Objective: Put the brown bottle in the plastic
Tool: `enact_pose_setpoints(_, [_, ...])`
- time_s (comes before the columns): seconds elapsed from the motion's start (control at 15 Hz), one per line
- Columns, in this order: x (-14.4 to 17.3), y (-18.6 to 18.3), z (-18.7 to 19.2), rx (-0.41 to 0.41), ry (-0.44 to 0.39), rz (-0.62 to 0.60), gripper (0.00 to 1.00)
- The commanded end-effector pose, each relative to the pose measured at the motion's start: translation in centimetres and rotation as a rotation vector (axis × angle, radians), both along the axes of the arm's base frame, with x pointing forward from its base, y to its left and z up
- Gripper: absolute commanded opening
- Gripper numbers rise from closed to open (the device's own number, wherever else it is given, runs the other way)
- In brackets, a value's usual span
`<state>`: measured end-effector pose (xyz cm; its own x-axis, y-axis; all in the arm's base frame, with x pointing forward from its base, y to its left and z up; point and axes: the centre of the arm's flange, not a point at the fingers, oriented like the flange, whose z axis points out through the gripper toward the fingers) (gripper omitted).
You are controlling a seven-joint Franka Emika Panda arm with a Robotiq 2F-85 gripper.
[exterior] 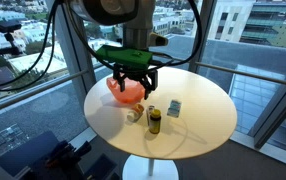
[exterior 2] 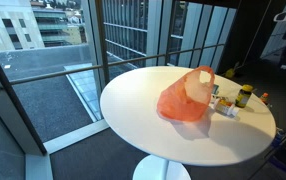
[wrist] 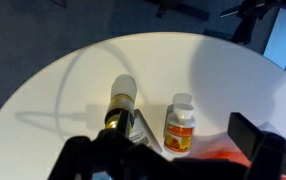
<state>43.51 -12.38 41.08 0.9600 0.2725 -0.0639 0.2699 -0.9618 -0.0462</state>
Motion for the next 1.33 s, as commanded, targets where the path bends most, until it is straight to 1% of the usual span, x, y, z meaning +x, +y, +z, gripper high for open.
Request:
enact_pose_setpoints(0.0, [0.0, 0.0, 0.1, 0.000, -0.001, 0.000, 1.00])
enact_pose_setpoints(0.33, [1.4, 0.3, -0.5, -0.026, -0.023, -0.021, 1.00])
enact_pose_setpoints(0.73, [3.2, 0.4, -2.6, -0.059, -0.053, -0.056, 1.00])
enact_pose_setpoints(0.93, [3.5, -0.3, -4.0, -0.069, -0.053, -0.096, 1.00])
enact_pose_setpoints(1.27, [4.3, -2.4, -5.9, -0.072, -0.056, -0.140, 1.00])
